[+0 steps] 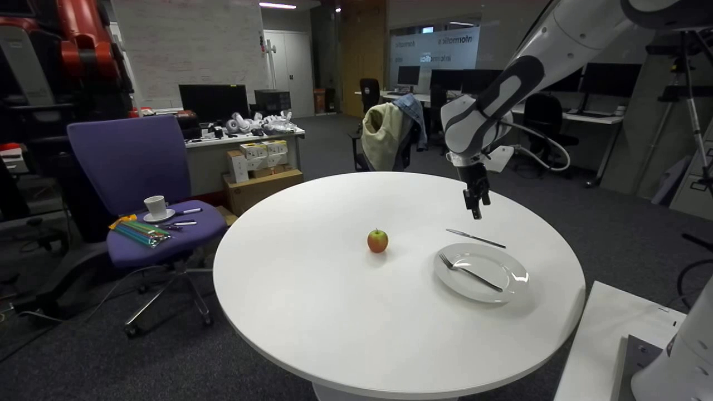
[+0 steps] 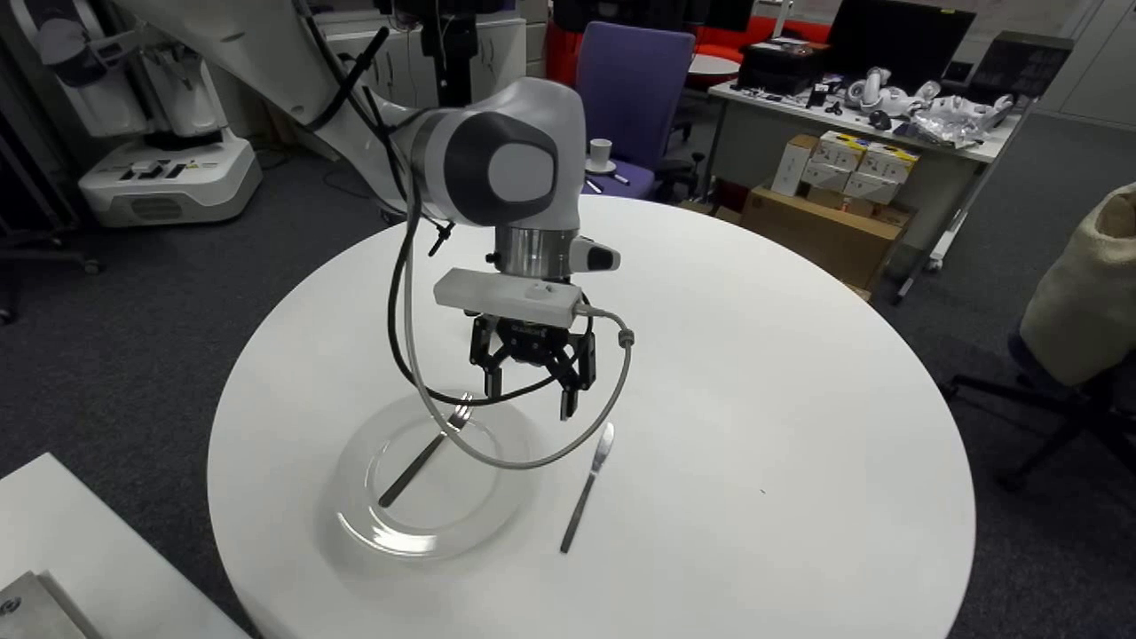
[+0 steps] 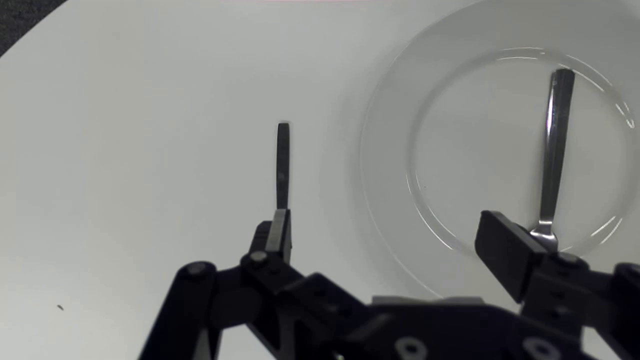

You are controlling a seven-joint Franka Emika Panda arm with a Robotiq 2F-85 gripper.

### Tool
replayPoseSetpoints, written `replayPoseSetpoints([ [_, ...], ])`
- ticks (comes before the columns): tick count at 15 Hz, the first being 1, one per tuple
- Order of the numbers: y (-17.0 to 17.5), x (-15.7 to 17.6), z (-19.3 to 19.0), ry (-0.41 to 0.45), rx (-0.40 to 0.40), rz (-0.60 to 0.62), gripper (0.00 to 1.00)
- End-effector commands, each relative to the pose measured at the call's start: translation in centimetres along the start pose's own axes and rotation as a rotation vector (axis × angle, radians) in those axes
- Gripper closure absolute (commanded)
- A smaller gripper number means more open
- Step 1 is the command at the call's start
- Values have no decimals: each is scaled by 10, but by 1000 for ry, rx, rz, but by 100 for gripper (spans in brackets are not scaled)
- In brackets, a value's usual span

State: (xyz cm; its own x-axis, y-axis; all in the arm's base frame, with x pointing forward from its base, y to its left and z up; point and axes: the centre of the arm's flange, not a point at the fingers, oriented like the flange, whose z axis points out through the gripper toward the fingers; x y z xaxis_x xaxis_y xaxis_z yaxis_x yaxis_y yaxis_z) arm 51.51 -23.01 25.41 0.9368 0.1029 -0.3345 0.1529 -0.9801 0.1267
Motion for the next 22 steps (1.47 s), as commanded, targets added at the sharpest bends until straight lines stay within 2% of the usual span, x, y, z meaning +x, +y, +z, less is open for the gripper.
replayPoseSetpoints([
  [1,0,0,0,0,0,0,0],
  [2,4,2,2,7,-19,22,0],
  [5,21,0,8,25,2,64,0],
  [14,77,-21,43,164,10,151,0],
  [18,92,-22,57,246,2,122,0],
  [22,95,-19,69,271,33,3,0],
])
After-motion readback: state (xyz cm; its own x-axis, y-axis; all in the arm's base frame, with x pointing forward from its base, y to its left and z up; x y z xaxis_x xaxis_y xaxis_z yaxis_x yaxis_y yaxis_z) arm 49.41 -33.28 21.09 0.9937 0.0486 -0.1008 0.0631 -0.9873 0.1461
